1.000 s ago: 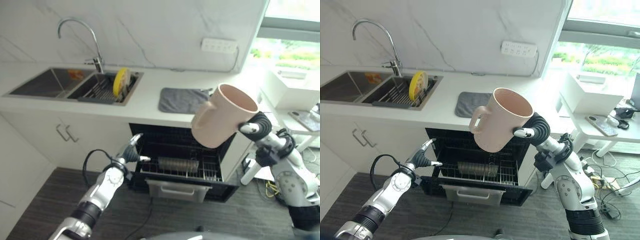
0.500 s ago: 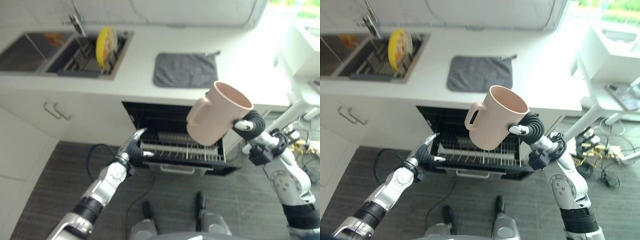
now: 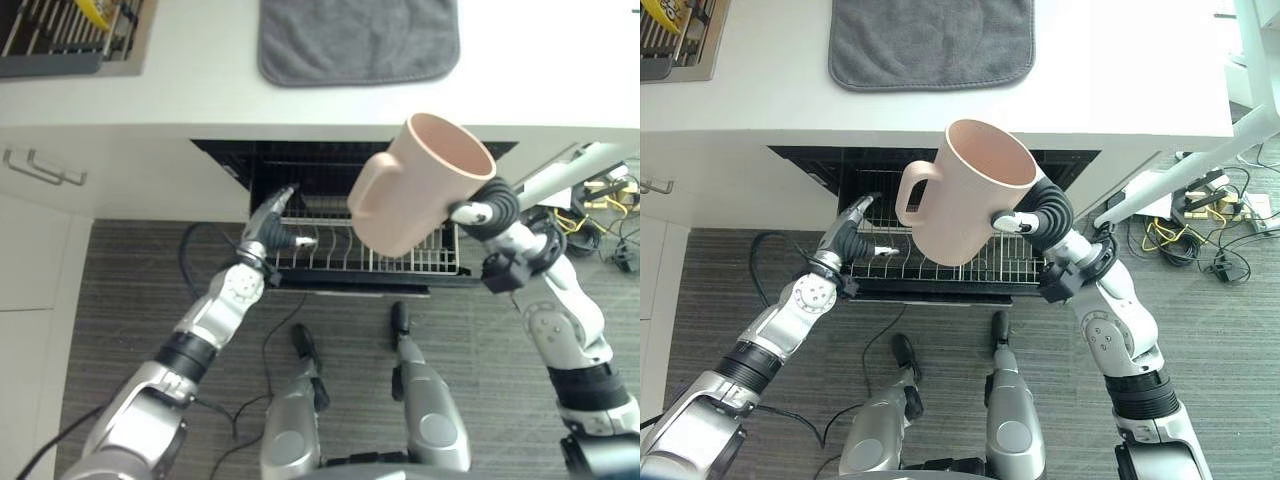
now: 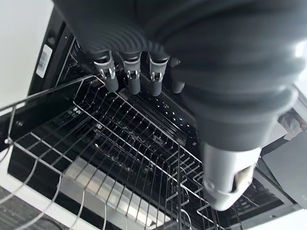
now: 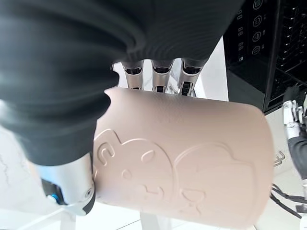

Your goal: Place the dishes in the dishwasher.

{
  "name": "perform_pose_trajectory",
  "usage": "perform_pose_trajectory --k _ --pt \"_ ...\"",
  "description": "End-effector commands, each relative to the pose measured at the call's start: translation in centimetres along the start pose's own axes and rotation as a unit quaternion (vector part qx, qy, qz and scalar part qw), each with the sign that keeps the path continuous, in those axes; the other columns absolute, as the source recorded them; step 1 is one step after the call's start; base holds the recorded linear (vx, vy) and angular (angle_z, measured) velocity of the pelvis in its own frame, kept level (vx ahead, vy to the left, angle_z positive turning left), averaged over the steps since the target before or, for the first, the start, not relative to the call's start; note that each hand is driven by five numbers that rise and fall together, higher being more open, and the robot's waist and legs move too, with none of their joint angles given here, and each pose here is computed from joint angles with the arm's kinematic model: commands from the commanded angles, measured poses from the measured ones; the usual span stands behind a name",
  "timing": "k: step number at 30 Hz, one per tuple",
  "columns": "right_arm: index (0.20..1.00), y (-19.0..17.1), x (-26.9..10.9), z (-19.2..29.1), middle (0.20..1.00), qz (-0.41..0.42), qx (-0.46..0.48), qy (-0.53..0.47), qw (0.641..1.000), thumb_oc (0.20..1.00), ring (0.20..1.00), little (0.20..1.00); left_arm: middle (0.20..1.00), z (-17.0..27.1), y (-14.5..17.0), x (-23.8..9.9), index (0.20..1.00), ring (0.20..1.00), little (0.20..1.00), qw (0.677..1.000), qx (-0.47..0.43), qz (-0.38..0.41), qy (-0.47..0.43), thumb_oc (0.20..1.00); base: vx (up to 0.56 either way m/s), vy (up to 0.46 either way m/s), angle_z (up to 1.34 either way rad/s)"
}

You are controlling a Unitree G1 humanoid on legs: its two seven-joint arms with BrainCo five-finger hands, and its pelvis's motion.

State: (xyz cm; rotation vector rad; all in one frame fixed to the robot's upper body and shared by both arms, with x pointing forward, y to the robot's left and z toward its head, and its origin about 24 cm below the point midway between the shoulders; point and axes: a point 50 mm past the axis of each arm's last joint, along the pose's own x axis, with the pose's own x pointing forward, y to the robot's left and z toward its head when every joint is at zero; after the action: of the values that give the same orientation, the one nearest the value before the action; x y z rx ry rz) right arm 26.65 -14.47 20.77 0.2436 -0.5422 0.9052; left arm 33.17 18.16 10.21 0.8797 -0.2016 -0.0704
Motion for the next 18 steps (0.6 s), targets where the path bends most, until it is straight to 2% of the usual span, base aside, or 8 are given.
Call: perform_pose_trajectory --k 1,5,6,7,8,9,15,18 --pt "0.200 1.0 0.4 2.4 0.200 0.033 -0.034 -0.062 0.997 0.200 0.200 0.200 1.000 -0.2 1.5 -0.6 1.000 1.000 1.000 1.000 0.019 0.019 -0.013 1.000 0.04 0.015 -0.02" --pt "0.200 0.8 0.0 2.1 0.200 0.026 -0.033 -0.053 0.998 0.200 0.200 0.200 1.000 -1.5 0.7 -1.0 1.000 1.000 1.000 0.997 0.061 -0.048 0.025 1.000 0.03 0.016 -0.01" --pt "0.200 0.6 -0.2 2.2 0.200 0.025 -0.034 -0.048 0.998 0.200 0.200 0.200 1.000 -2.6 0.1 -1.4 1.000 1.000 1.000 0.989 0.082 -0.107 0.065 1.000 0.08 0.050 -0.01" --pt "0.200 0.4 -0.3 2.4 0.200 0.026 -0.034 -0.040 0.998 0.200 0.200 0.200 1.000 -4.5 -1.4 -2.6 1.000 1.000 1.000 0.964 0.121 -0.195 0.131 1.000 0.09 0.076 -0.04" --pt "0.200 0.4 -0.3 2.5 0.200 0.028 -0.035 -0.035 0.998 0.200 0.200 0.200 1.000 -5.7 -2.3 -3.5 1.000 1.000 1.000 0.945 0.139 -0.243 0.172 1.000 0.13 0.131 -0.05" --pt "0.200 0.4 0.1 2.4 0.200 0.037 -0.032 -0.027 0.998 0.200 0.200 0.200 1.000 -7.5 -4.7 -5.4 1.000 1.000 1.000 0.895 0.133 -0.348 0.246 1.000 0.09 0.110 -0.06" --pt "0.200 0.3 0.1 2.3 0.200 0.051 -0.028 -0.020 0.998 0.200 0.200 0.200 1.000 -9.1 -6.0 -6.7 1.000 1.000 1.000 0.866 0.166 -0.371 0.291 1.000 0.04 0.037 -0.11" --pt "0.200 0.4 0.4 2.0 0.200 0.054 -0.024 -0.012 0.998 0.200 0.200 0.200 1.000 -10.0 -7.3 -7.5 1.000 1.000 1.000 0.838 0.159 -0.405 0.329 1.000 0.06 0.016 -0.02"
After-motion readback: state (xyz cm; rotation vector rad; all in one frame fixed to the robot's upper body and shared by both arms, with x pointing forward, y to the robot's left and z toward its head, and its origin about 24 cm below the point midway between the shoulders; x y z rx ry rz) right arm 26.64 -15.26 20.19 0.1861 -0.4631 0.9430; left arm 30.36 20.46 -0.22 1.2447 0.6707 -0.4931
